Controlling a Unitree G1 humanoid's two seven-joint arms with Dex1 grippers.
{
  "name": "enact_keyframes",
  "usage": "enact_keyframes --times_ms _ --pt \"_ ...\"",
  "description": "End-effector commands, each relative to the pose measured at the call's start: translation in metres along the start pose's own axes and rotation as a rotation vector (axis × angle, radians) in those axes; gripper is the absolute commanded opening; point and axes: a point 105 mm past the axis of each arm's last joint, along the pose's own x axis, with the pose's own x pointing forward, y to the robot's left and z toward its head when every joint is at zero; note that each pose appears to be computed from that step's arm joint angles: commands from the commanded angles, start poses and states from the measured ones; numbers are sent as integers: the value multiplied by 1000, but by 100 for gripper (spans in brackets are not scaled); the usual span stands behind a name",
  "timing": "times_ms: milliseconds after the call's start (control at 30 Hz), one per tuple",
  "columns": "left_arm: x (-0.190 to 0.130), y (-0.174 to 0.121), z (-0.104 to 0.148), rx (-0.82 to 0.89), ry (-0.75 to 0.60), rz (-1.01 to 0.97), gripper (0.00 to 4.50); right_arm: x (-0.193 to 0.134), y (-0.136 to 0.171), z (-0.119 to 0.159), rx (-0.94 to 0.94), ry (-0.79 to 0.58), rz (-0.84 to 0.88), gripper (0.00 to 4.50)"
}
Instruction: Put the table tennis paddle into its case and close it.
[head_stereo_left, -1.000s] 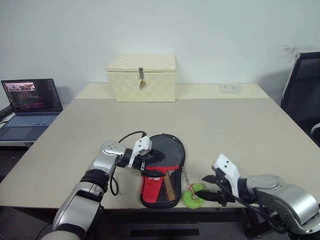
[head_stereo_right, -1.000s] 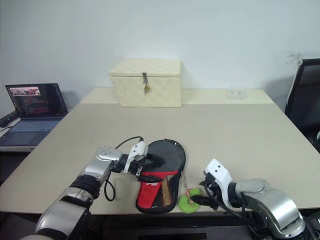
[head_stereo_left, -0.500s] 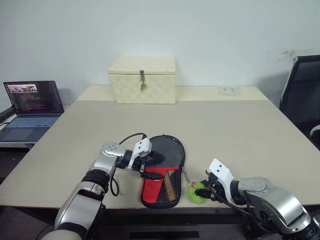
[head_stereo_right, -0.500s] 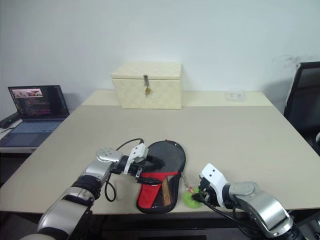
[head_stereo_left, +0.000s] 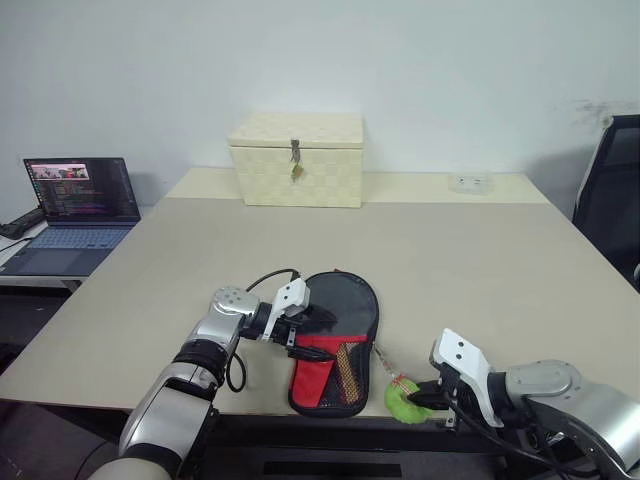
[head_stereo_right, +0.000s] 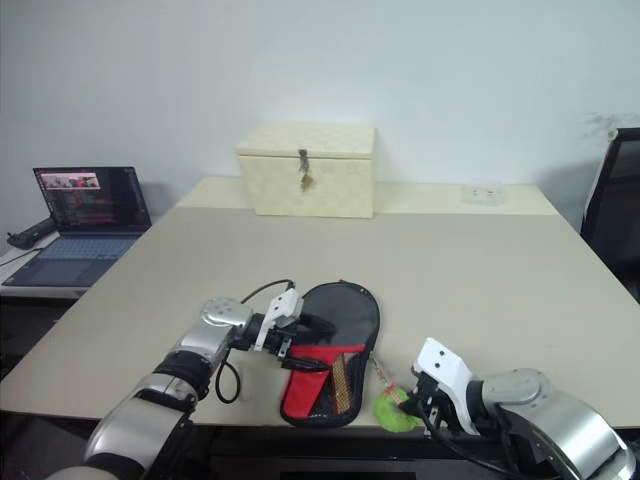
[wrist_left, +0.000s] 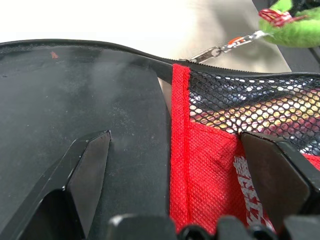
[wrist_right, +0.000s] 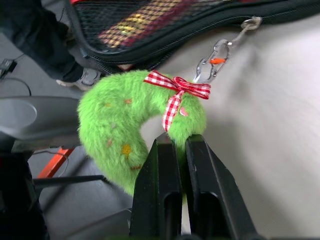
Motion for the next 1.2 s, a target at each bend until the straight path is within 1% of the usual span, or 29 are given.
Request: enact_keyframes --times_ms 33,133,267,500,667,767,867,967,1067,1100,1200 --pt "10 -8 -13 -48 42 -44 450 1 25 -1 -53 9 118 4" --pt "10 -7 -13 -48 41 -44 450 -3 36 -1 -70 16 177 4" --pt "11 -6 -12 -49 40 -40 450 -7 58 -2 -95 22 288 4" --pt "13 -4 -9 -50 36 -33 450 -6 93 2 -104 2 418 4" --pt "16 -3 -7 -48 37 -37 450 1 101 6 -94 -27 438 4" --pt "17 -4 -6 -45 39 -43 450 6 94 5 -92 -21 396 4" --pt "18 -4 -6 -42 37 -45 450 6 89 4 -83 -17 379 77" --pt "18 -3 -4 -39 23 -39 450 4 72 8 -89 -29 314 183" --pt "17 -2 -1 -37 -1 -21 450 -5 44 17 -81 -59 222 284" --pt "16 -2 -1 -37 -6 -16 450 -7 38 19 -75 -68 205 284" --pt "6 0 10 -17 -66 29 450 -20 -15 37 -84 -141 19 284"
